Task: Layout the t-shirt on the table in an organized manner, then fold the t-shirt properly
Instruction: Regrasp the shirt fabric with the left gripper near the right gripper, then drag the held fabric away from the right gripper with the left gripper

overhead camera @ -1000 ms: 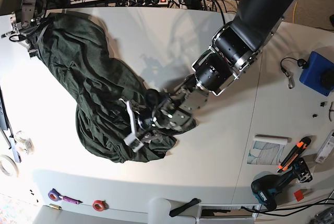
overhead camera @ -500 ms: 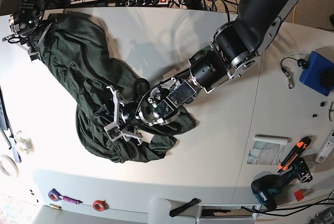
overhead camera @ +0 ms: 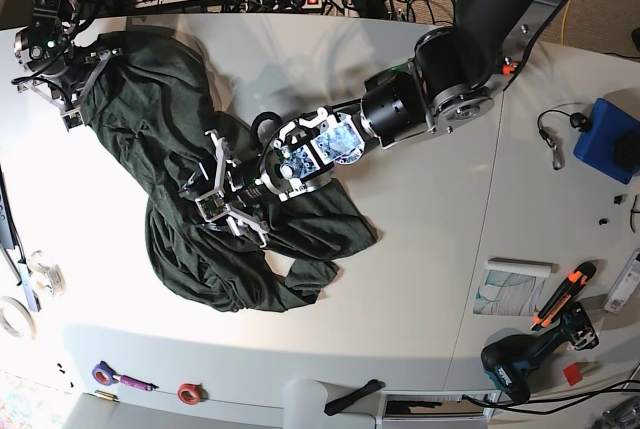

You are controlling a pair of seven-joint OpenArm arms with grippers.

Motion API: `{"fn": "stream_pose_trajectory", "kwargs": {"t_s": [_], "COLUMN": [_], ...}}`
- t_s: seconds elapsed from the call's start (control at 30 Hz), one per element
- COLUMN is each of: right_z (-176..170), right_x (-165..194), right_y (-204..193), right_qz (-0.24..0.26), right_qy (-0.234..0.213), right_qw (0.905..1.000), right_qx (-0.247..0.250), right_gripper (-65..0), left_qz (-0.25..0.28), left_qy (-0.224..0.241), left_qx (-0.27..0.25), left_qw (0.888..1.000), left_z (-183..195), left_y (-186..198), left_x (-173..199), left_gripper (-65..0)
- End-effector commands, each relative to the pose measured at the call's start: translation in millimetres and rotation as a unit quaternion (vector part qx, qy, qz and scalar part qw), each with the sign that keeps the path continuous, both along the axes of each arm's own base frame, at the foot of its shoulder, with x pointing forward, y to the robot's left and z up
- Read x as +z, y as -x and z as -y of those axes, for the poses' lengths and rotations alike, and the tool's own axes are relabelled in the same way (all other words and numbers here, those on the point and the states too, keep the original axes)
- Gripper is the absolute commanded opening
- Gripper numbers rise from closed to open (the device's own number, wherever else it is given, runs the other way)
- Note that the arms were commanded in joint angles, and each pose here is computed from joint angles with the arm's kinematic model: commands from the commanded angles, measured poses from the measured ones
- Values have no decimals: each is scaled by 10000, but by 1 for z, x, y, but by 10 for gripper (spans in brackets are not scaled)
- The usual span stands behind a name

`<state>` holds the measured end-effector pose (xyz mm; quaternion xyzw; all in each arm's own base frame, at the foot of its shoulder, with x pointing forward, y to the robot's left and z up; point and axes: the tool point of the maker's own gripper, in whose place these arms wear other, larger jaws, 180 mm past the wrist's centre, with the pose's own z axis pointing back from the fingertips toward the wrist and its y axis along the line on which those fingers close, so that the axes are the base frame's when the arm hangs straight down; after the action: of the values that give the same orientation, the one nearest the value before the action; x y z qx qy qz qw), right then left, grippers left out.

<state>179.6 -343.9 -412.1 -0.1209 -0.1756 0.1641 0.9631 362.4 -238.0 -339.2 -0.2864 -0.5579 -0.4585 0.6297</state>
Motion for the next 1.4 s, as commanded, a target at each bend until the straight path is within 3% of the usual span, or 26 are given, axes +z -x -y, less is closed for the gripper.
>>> {"fn": "stream_pose_trajectory", "kwargs": {"t_s": [0.0, 0.1, 0.2, 0.33, 0.47, 0.57, 0.67, 0.7, 0.77, 0.83, 0.93, 1.13, 1.37], "right_z": [-33, -33, -33, -35, -35, -35, -35, -35, -37, -41, -42, -42, -42], "right_x": [-21, -21, -20, -17, -9, -3, 3, 4, 5, 6, 7, 8, 23], "right_y": [19, 19, 18, 7, -10, -24, -35, -37, -40, -41, -42, -45, -70], "right_qz": [-380, -380, -338, -106, 93, 258, 386, 414, 464, 513, 541, 580, 892], "right_qy": [-661, -661, -668, -724, -718, -712, -709, -711, -764, -877, -934, -933, -922], "right_qw": [9969, 9969, 9970, 9970, 9970, 9967, 9963, 9962, 9956, 9944, 9938, 9935, 9913], "right_qx": [200, 200, 209, 252, 268, 278, 289, 290, 292, 282, 280, 283, 306], "right_gripper": [-650, -650, -650, -650, -650, -650, -650, -650, -650, -650, -650, -650, -650], "left_qz": [259, 418, 662, 972, 597, 5, -376, -409, -452, -495, -593, -814, -743], "left_qy": [290, 266, 231, 28, -298, -604, -872, -919, -1003, -1067, -1194, -1264, -857], "left_qx": [-2, 299, 702, 853, 1224, 862, 626, 620, 699, 872, 1222, 1394, 1875], "left_qw": [9992, 9983, 9951, 9916, 9902, 9944, 9935, 9930, 9915, 9892, 9835, 9788, 9757], "left_z": [13, 8, 0, -8, -41, -67, -89, -93, -103, -113, -131, -160, -230], "left_y": [-7, -18, -32, -45, -68, -67, -63, -63, -64, -63, -58, -39, -36], "left_x": [29, 31, 35, 40, 24, -1, -19, -22, -30, -40, -62, -89, -68], "left_gripper": [-399, -647, -650, -650, -650, -650, -378, -349, -355, -416, -650, -650, -650]}}
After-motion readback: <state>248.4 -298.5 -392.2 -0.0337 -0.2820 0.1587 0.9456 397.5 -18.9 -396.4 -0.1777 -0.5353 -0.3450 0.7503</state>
